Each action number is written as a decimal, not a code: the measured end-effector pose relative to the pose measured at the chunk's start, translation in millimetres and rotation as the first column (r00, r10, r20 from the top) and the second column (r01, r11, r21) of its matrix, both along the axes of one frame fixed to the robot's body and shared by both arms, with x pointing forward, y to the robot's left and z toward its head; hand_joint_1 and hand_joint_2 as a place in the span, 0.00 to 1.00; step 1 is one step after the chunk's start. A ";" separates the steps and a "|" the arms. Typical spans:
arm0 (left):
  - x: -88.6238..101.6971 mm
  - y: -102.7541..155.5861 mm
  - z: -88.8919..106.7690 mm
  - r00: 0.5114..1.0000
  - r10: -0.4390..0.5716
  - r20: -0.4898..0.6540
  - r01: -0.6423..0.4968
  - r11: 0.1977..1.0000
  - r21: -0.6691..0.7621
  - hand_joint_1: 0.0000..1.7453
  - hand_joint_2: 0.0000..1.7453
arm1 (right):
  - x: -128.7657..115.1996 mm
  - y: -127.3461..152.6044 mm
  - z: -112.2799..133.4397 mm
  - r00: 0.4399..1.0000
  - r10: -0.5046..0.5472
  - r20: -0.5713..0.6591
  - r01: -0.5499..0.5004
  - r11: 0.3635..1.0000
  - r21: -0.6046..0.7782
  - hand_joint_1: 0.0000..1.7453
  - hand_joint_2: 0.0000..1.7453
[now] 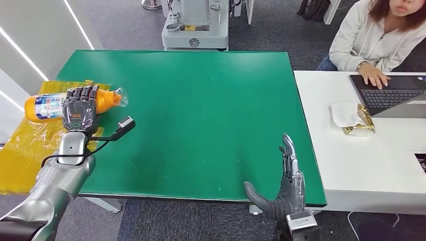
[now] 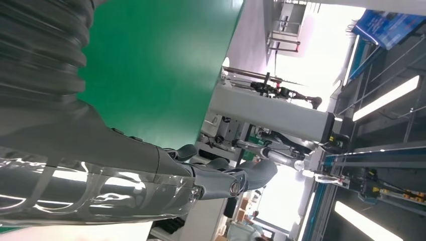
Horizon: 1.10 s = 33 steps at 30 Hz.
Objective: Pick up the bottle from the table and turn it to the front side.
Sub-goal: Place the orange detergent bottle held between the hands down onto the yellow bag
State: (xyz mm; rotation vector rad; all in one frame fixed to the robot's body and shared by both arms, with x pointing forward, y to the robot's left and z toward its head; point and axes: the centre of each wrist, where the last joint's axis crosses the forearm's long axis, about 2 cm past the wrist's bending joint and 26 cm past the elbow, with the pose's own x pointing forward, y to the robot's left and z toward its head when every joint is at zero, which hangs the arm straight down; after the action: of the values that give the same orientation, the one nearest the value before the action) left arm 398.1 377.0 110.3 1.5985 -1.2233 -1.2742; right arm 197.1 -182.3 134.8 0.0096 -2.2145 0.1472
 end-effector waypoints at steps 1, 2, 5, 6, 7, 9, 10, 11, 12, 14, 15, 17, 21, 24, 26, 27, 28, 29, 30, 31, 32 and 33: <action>-3.6 3.7 -3.9 1.000 0.008 -0.012 -0.008 1.000 0.005 1.00 1.00 | 0.1 0.4 -0.1 1.000 0.003 -0.001 -0.003 1.000 0.001 0.00 1.00; -7.9 7.6 -8.5 1.000 0.016 -0.025 -0.015 1.000 0.010 1.00 1.00 | 0.1 0.8 -0.2 1.000 0.005 -0.002 -0.005 1.000 0.002 0.00 1.00; -20.5 16.4 -21.7 0.998 0.030 -0.062 -0.029 0.999 0.022 1.00 1.00 | 0.4 1.5 -0.8 1.000 0.010 -0.006 -0.010 1.000 0.005 0.00 1.00; -23.6 18.3 -24.8 0.997 0.034 -0.072 -0.032 0.999 0.025 1.00 1.00 | 0.5 1.7 -1.0 1.000 0.011 -0.006 -0.011 1.000 0.005 0.00 1.00; -26.0 20.0 -27.2 0.996 0.037 -0.079 -0.035 0.999 0.027 1.00 1.00 | 0.6 1.8 -1.2 1.000 0.012 -0.007 -0.012 1.000 0.005 0.00 1.00; -29.4 22.9 -30.4 0.995 0.042 -0.089 -0.039 0.999 0.031 1.00 1.00 | 0.7 1.9 -1.5 1.000 0.013 -0.008 -0.013 1.000 0.005 0.00 1.00; -30.7 23.9 -31.5 0.995 0.044 -0.093 -0.041 0.999 0.032 1.00 1.00 | 0.7 2.0 -1.6 1.000 0.013 -0.009 -0.013 1.000 0.005 0.00 1.00; -31.7 24.7 -32.4 0.994 0.045 -0.095 -0.042 0.999 0.034 1.00 1.00 | 0.6 2.1 -1.6 1.000 0.014 -0.009 -0.014 1.000 0.005 0.00 1.00; -32.4 25.3 -33.0 0.994 0.046 -0.097 -0.042 0.998 0.035 1.00 1.00 | 0.6 2.3 -1.7 1.000 0.014 -0.009 -0.014 1.000 0.005 0.00 1.00; -33.3 26.2 -33.8 0.994 0.047 -0.100 -0.043 0.998 0.036 1.00 1.00 | 0.4 2.7 -1.7 1.000 0.016 -0.009 -0.016 1.000 0.005 0.00 1.00; -33.9 26.4 -34.3 0.994 0.045 -0.102 -0.042 0.998 0.037 1.00 1.00 | 0.3 3.0 -1.7 1.000 0.018 -0.009 -0.018 1.000 0.006 0.00 1.00; -36.1 26.7 -36.7 0.993 0.032 -0.112 -0.028 0.999 0.039 1.00 1.00 | 0.2 3.4 -2.0 1.000 0.022 -0.011 -0.022 1.000 0.007 0.00 1.00; -45.6 26.8 -46.7 0.985 -0.048 -0.167 0.056 0.997 0.044 1.00 1.00 | 0.0 3.8 -3.0 0.999 0.033 -0.015 -0.032 0.999 0.010 0.00 1.00; -52.7 26.9 -54.5 0.964 -0.137 -0.227 0.150 0.988 0.040 1.00 1.00 | 0.4 4.8 -3.6 0.999 0.046 -0.016 -0.046 0.999 0.013 0.00 1.00; -55.5 26.6 -58.3 0.947 -0.178 -0.267 0.193 0.981 0.032 1.00 1.00 | 1.2 5.1 -3.7 0.999 0.052 -0.014 -0.051 0.999 0.012 0.00 1.00; -56.0 26.1 -59.4 0.939 -0.192 -0.286 0.209 0.978 0.027 1.00 1.00 | 1.5 5.3 -3.8 0.998 0.054 -0.013 -0.054 0.998 0.012 0.00 1.00; -56.2 25.6 -60.1 0.930 -0.204 -0.305 0.221 0.975 0.023 1.00 1.00 | 1.6 5.6 -3.7 0.998 0.057 -0.013 -0.057 0.998 0.011 0.00 1.00; -56.0 25.1 -60.6 0.922 -0.214 -0.322 0.232 0.973 0.018 1.00 1.00 | 1.6 6.1 -3.6 0.998 0.061 -0.012 -0.061 0.998 0.011 0.00 1.00; -55.5 24.5 -60.7 0.915 -0.223 -0.337 0.241 0.970 0.012 1.00 1.00 | 1.4 6.8 -3.5 0.998 0.066 -0.013 -0.066 0.998 0.010 0.00 1.00; -55.0 23.9 -60.6 0.909 -0.231 -0.347 0.249 0.968 0.007 1.00 1.00 | 1.1 7.6 -3.4 0.997 0.072 -0.014 -0.071 0.997 0.009 0.00 1.00; -54.3 23.4 -60.3 0.905 -0.239 -0.353 0.256 0.967 0.001 1.00 1.00 | 0.7 8.3 -3.4 0.997 0.077 -0.016 -0.077 0.997 0.008 0.00 1.00; -53.6 22.8 -59.9 0.903 -0.244 -0.354 0.260 0.966 -0.005 1.00 1.00 | 0.3 9.0 -3.4 0.996 0.082 -0.019 -0.082 0.997 0.006 0.00 1.00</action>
State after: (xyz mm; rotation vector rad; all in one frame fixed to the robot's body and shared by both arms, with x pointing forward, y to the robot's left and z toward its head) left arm 344.5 399.8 50.4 1.1943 -1.2034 -1.6782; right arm 197.4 -173.3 131.4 0.1045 -2.1965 0.1856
